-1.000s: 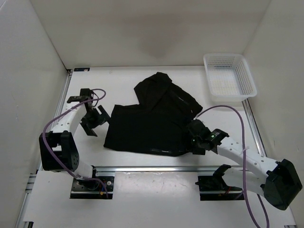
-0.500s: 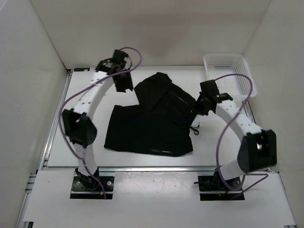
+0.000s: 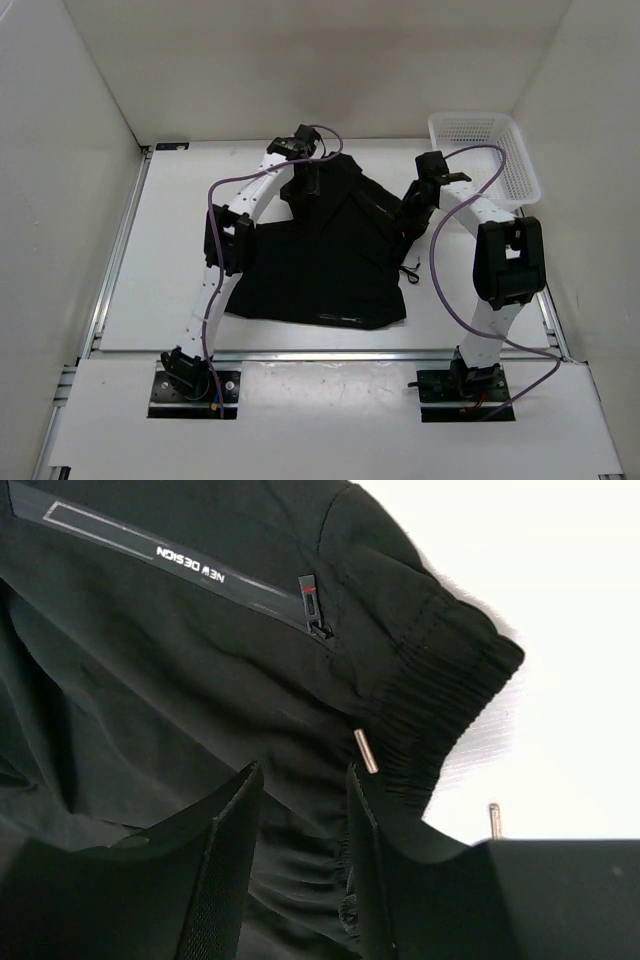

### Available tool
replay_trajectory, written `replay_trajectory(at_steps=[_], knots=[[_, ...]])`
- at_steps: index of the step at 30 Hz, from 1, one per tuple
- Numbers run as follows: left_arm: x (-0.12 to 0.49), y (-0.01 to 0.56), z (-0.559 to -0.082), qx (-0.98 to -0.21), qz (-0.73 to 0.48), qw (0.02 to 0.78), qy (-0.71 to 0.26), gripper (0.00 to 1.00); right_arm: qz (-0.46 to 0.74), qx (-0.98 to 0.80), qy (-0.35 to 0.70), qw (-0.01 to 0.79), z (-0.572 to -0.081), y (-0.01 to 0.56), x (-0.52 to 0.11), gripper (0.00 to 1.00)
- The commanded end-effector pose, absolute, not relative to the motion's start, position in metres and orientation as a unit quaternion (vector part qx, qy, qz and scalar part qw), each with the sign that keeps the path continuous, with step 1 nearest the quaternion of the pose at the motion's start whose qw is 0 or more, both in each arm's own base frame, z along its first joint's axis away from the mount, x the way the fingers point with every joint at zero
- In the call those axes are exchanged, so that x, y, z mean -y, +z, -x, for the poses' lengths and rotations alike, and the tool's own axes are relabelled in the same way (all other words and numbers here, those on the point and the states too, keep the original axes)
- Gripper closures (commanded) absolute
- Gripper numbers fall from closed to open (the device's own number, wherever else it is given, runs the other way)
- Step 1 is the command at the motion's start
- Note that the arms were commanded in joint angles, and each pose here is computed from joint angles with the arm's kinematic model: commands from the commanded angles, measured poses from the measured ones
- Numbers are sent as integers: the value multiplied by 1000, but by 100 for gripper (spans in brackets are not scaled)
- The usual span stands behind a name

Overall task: Fold and stack the shorts
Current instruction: Flatten the shorts out

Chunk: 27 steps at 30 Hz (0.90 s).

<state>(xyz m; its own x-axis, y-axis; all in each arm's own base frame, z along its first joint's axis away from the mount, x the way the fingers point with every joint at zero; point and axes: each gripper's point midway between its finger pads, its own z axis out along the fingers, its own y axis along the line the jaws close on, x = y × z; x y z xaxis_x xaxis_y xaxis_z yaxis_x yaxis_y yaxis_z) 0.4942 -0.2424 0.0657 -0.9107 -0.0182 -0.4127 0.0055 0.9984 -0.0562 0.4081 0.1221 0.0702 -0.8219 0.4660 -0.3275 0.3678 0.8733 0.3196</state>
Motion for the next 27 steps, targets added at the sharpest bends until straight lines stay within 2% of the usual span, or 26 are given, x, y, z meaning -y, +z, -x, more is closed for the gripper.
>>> replay_trajectory(at_steps=[1, 2, 6, 12, 17, 18, 19, 22, 27], knots=[[247, 96, -524, -959, 21, 279, -42, 32, -221, -943, 133, 208, -416, 76, -119, 55], [253, 98, -529, -956, 19, 286, -55, 32, -222, -944, 131, 204, -413, 73, -118, 50], [260, 76, -534, -960, 16, 269, -76, 36, -233, -945, 140, 183, -408, 58, -112, 39], [264, 71, -538, -958, 1, 273, -83, 57, -237, -947, 143, 164, -406, 40, -115, 38], [261, 60, -538, -961, -6, 262, -84, 58, -243, -947, 136, 157, -410, 31, -114, 38], [261, 60, -538, -961, -6, 262, -84, 62, -244, -949, 134, 151, -409, 26, -114, 38], [262, 60, -537, -961, -8, 260, -88, 71, -245, -949, 132, 146, -408, 21, -114, 38], [264, 67, -540, -959, -7, 269, -93, 88, -245, -950, 130, 142, -407, 18, -114, 38], [256, 72, -538, -959, -7, 268, -89, 90, -245, -949, 132, 147, -406, 23, -113, 38]])
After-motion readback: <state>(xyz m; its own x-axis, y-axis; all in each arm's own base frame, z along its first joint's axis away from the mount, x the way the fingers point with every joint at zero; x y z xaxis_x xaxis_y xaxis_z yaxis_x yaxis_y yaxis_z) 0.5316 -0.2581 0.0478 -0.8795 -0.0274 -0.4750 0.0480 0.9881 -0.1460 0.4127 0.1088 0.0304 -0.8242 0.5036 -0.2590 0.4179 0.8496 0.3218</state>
